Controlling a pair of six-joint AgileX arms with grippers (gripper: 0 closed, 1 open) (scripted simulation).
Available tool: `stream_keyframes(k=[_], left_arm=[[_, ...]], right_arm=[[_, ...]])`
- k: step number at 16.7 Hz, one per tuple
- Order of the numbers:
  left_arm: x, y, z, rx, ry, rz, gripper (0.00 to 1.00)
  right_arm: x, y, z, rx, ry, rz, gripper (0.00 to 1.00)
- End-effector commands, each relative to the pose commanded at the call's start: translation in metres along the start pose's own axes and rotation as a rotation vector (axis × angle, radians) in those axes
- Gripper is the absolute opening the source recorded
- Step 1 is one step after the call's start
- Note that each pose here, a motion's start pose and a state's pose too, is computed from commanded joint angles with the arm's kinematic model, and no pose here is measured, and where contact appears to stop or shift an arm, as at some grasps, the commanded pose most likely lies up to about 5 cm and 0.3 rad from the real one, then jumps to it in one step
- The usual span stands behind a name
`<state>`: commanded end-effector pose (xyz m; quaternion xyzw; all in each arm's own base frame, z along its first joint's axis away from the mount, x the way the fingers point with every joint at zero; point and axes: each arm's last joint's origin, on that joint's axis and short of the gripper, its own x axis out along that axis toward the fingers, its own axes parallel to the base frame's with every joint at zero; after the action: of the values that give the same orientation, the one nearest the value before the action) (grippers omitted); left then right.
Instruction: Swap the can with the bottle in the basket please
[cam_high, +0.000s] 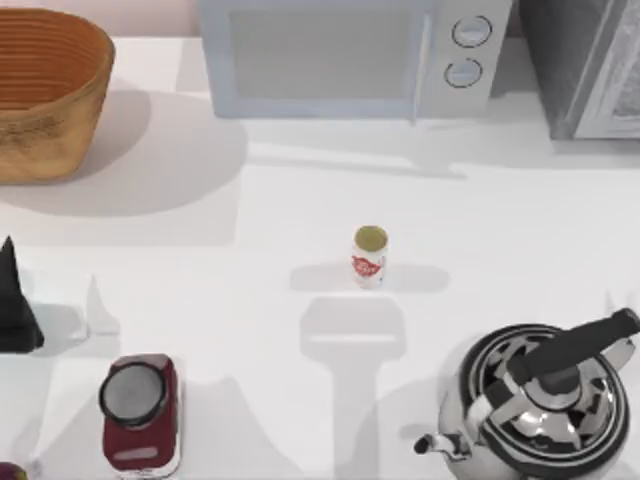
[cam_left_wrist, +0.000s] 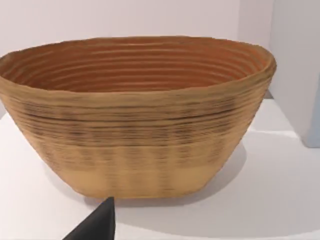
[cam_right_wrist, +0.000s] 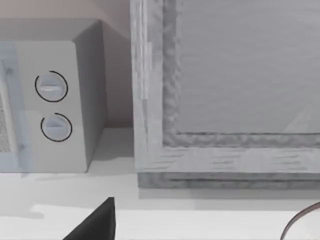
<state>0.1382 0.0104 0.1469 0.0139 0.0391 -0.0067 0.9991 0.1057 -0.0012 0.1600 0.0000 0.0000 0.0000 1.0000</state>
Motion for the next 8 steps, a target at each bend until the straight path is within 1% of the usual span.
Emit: stream_keyframes(k=[4,8], left_arm=[[0.016,0.010,-0.022,0.001,0.083,-0.009,1.00],[0.022,0.020,-0.045,-0.008,0.156,-0.012,1.00]], right_arm=[[0.000,0.000,0.000,0.000,0.000,0.000,1.00],[0.000,0.000,0.000,0.000,0.000,0.000,1.00]])
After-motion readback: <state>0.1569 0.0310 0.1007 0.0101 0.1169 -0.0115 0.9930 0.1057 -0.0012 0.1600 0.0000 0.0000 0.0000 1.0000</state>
